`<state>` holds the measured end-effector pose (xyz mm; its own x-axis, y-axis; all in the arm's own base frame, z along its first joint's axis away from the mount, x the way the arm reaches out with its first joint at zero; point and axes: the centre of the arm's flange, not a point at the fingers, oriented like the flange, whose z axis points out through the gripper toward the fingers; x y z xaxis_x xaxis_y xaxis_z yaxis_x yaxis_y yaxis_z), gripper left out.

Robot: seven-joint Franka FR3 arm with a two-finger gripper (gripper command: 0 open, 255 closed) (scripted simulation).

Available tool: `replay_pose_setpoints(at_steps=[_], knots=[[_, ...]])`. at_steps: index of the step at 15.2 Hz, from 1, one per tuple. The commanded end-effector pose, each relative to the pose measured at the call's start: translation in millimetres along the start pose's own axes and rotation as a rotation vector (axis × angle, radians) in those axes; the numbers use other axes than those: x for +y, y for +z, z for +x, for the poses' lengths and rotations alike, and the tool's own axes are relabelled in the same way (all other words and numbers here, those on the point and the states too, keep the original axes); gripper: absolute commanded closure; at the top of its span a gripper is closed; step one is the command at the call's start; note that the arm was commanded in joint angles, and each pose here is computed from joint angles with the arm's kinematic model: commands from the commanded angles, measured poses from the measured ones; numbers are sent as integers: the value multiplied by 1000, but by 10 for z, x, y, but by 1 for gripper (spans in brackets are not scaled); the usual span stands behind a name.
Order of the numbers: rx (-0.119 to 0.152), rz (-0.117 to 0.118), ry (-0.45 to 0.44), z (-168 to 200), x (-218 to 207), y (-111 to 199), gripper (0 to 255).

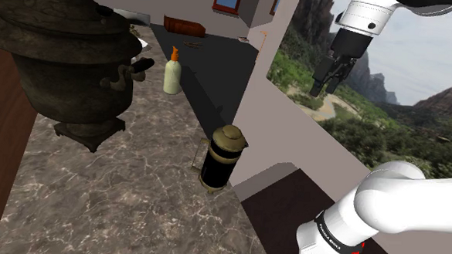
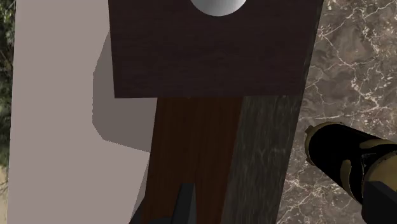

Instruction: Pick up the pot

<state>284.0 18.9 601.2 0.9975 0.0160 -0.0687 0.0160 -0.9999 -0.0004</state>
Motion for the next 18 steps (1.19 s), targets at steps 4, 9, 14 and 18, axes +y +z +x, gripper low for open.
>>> replay_pose_setpoints(at_steps=[4,9,14,18], knots=[[-2,-5,-1,132,-337,178,0],[-5,-14,-4,351,-898,479,0],[-7,-22,-6,568,-1456,785,0],[-10,-29,-8,739,-1901,1034,0]])
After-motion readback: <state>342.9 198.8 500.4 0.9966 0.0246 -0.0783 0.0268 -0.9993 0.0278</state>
